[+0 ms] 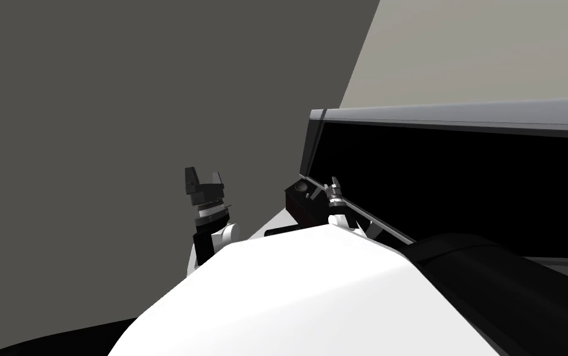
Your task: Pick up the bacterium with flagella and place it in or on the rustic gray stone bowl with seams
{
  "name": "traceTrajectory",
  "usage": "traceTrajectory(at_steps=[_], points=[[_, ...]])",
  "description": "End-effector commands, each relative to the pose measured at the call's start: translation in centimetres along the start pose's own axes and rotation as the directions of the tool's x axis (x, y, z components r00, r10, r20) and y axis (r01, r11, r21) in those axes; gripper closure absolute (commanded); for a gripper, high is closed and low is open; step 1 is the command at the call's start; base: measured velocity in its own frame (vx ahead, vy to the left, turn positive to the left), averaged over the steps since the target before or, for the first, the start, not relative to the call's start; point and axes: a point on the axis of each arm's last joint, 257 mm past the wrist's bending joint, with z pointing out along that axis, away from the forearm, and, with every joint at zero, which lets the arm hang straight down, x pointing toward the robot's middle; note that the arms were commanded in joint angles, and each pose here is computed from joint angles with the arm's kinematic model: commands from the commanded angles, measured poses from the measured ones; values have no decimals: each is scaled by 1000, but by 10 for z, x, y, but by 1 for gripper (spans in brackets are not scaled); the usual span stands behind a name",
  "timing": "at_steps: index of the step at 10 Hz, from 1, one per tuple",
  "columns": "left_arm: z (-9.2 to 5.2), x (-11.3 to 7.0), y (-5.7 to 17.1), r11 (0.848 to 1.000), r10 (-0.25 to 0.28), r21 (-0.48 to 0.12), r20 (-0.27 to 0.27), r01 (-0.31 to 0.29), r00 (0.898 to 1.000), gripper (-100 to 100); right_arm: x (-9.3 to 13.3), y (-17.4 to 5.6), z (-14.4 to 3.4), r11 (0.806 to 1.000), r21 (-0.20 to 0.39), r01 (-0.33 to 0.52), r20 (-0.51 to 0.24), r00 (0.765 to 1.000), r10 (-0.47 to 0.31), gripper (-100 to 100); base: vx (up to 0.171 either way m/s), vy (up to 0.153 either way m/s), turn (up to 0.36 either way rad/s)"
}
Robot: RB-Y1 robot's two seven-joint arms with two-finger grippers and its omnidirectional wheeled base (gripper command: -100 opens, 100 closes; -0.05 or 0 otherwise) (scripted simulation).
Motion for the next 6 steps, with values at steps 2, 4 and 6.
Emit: traceTrajectory(at_steps=[2,4,6], points=[[0,0,0,1000,0,0,0,0,1000,0,-18,-20,-2,997,58,-60,42,997,58,-100,-30,-36,122],[0,0,0,1000,0,0,0,0,1000,0,-34,-40,-5,988,105,-113,82,991,104,-100,-25,-30,120],[0,0,0,1000,0,0,0,0,1000,0,-49,-60,-9,974,150,-171,127,980,152,-100,-29,-31,124]])
